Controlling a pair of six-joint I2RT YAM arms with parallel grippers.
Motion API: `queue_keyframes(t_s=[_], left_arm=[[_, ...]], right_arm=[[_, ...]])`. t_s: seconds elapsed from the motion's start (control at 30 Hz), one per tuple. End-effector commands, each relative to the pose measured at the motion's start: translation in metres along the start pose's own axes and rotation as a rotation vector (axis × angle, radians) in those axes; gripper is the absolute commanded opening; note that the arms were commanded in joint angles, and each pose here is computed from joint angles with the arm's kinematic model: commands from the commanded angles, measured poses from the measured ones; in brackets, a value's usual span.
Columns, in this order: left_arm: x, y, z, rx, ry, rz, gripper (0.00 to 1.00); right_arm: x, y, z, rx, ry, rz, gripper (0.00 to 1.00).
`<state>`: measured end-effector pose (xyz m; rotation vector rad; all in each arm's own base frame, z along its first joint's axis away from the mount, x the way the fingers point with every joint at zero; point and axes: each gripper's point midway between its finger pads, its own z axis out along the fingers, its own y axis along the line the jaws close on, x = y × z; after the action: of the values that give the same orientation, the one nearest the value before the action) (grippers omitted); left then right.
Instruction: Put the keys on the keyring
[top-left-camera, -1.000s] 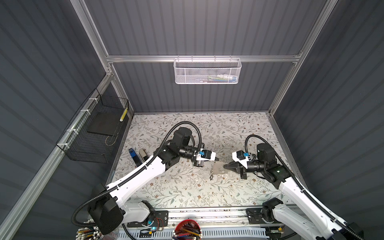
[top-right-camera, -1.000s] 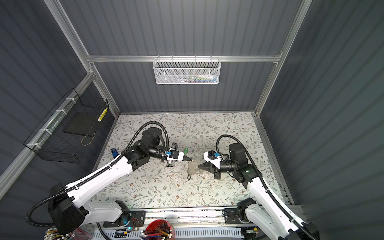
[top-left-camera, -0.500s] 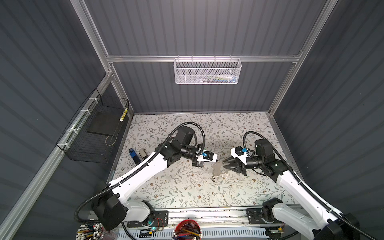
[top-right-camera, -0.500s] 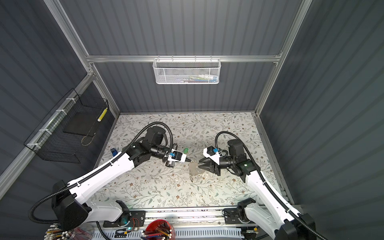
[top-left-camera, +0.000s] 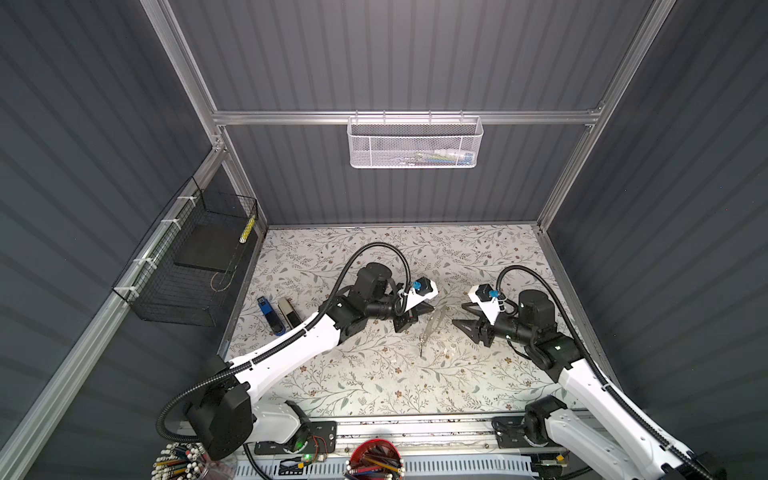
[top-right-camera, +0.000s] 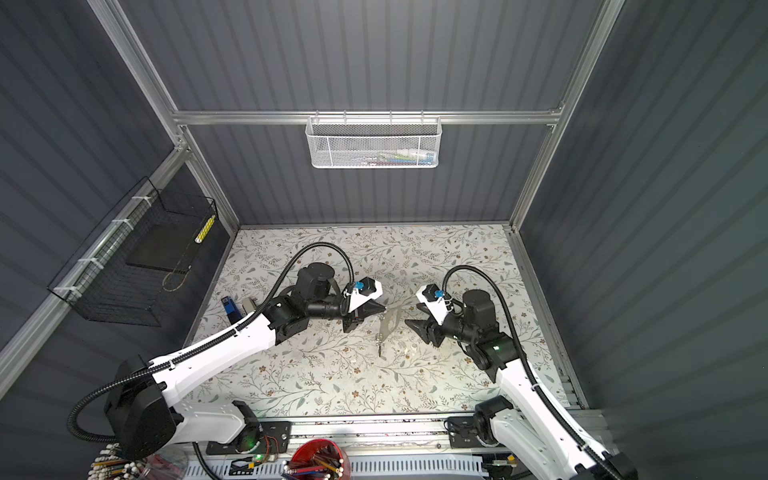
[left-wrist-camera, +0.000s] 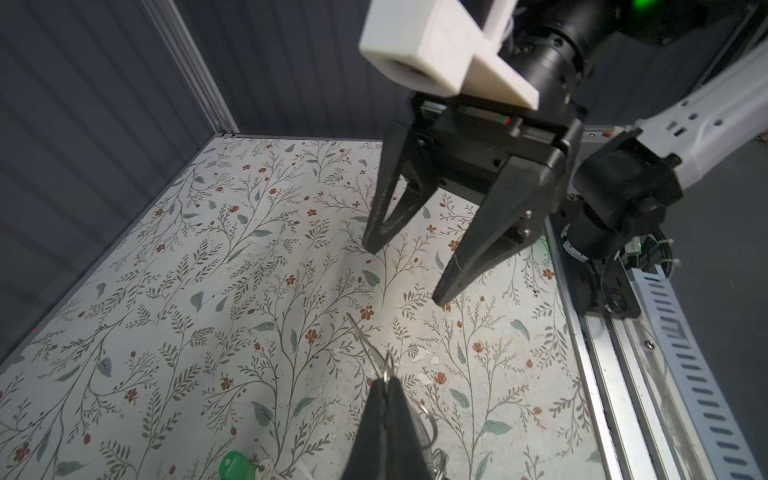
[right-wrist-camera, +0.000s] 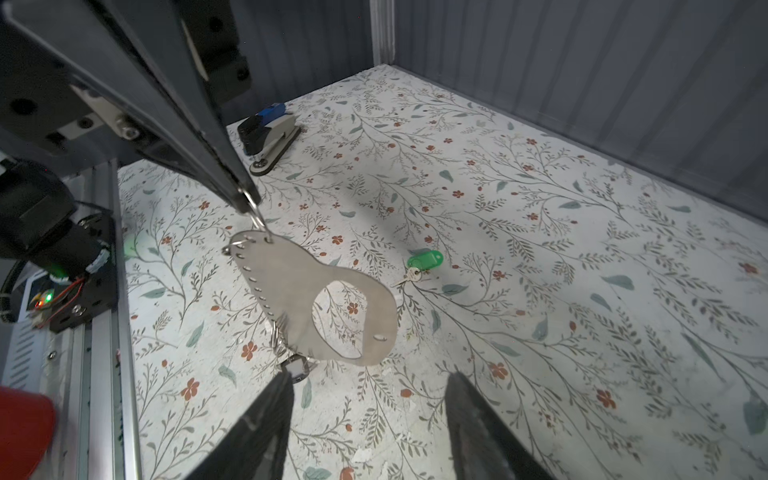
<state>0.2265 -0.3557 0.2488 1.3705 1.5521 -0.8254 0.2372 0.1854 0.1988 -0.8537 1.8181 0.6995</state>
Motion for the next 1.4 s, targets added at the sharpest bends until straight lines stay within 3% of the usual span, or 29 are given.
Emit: queue_keyframes(t_s=[0.0,0.13,0.47,0.9,1.13,1.37], left_arm=[[-0.017,0.021,0.003,-0.109,-0.052,-0.143,0.00],[-0.022,0.028,0.006,-0.165,-0.060,-0.181,0.00],[-0.037,0.033,0.005,-0.232,-0.111,-0.259,0.00],[-0.047,0.032,0.004,-0.251,-0.140,-0.299,0.00],[-0.051,0.032,0.004,-0.258,-0.153,-0.309,0.00],[-0.053,0.033,0.003,-0.258,-0.153,-0.309,0.00]], right_arm=[[-0.008,-0.003,0.002,0.086,-0.072,0.078,0.61],[-0.011,0.007,0.008,0.194,-0.117,-0.020,0.61],[-0.027,0.008,0.020,0.334,-0.213,-0.047,0.60],[-0.044,-0.001,0.040,0.480,-0.228,-0.061,0.61],[-0.052,-0.016,0.036,0.635,-0.228,-0.068,0.50],[-0.047,-0.020,0.030,0.694,-0.218,-0.085,0.31]])
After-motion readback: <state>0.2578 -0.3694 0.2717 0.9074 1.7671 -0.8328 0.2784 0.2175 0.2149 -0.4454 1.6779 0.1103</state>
